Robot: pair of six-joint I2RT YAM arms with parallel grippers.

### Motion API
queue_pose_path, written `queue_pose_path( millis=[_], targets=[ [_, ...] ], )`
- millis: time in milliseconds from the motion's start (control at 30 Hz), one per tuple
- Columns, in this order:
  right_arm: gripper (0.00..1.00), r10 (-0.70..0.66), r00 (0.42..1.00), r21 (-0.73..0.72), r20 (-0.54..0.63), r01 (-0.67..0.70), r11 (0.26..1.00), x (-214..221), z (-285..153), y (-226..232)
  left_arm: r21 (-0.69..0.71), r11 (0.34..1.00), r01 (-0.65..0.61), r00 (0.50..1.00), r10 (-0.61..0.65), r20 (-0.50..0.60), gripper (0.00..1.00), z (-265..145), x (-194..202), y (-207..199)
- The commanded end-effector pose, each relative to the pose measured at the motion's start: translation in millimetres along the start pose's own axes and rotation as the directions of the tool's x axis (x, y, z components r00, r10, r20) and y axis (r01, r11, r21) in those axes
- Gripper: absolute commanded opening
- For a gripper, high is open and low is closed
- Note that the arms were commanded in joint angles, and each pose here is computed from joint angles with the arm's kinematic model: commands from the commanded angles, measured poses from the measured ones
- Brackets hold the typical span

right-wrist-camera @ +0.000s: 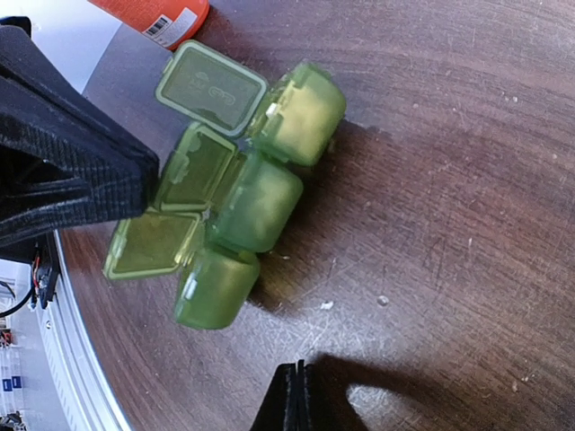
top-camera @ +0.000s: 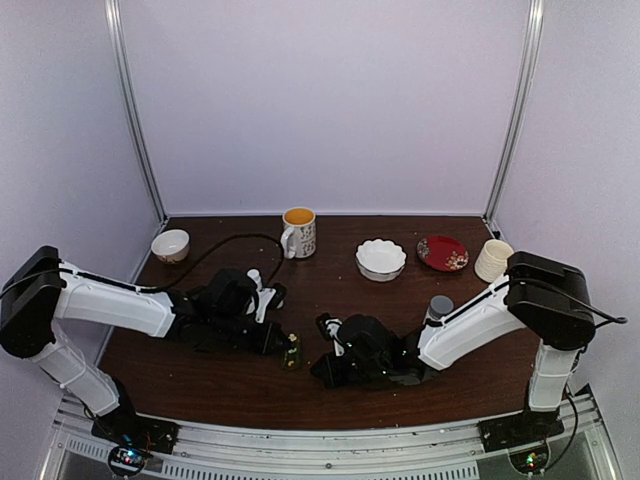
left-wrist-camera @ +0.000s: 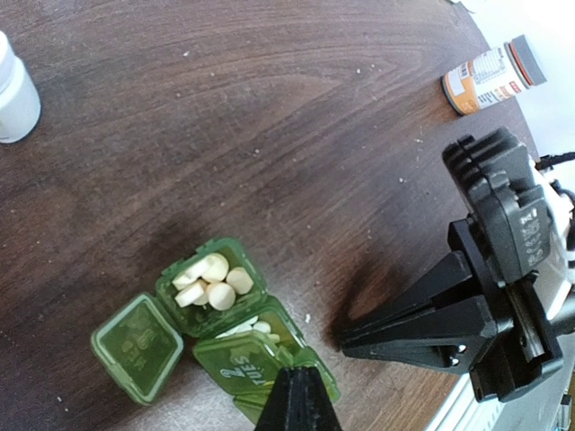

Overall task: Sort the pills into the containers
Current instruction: Move the pill container to the center of the board.

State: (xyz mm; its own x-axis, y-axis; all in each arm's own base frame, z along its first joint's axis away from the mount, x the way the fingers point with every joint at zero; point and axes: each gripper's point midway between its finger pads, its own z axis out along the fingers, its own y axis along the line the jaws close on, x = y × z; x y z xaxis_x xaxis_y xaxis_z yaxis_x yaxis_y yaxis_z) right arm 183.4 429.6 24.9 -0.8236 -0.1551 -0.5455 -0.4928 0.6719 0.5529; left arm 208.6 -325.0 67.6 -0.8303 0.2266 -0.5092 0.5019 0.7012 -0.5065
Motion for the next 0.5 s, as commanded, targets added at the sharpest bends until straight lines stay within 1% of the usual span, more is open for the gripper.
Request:
queue_pose_path(
  millis=[0,333,467],
  targets=[
    [0.0,-0.005,0.999,0.022,0.035,0.004,1.0,-11.8,2.7,-2.3,0.045,0.999,-0.01,1.0,0.009,0.014,0.0,4.5,-4.0,-10.8],
    [0.0,-0.023,0.994,0.053,0.103,0.017,0.998,-28.7,-18.1,-10.2,0.06,0.998,-0.018,1.0,0.018,0.003,0.0,17.0,-9.9,-15.9],
    [0.0,-0.036,0.994,0.064,0.106,0.03,0.998,-31.9,-23.3,-12.2,0.08,0.996,-0.031,1.0,0.031,0.002,0.0,21.8,-15.6,-24.6]
  ],
)
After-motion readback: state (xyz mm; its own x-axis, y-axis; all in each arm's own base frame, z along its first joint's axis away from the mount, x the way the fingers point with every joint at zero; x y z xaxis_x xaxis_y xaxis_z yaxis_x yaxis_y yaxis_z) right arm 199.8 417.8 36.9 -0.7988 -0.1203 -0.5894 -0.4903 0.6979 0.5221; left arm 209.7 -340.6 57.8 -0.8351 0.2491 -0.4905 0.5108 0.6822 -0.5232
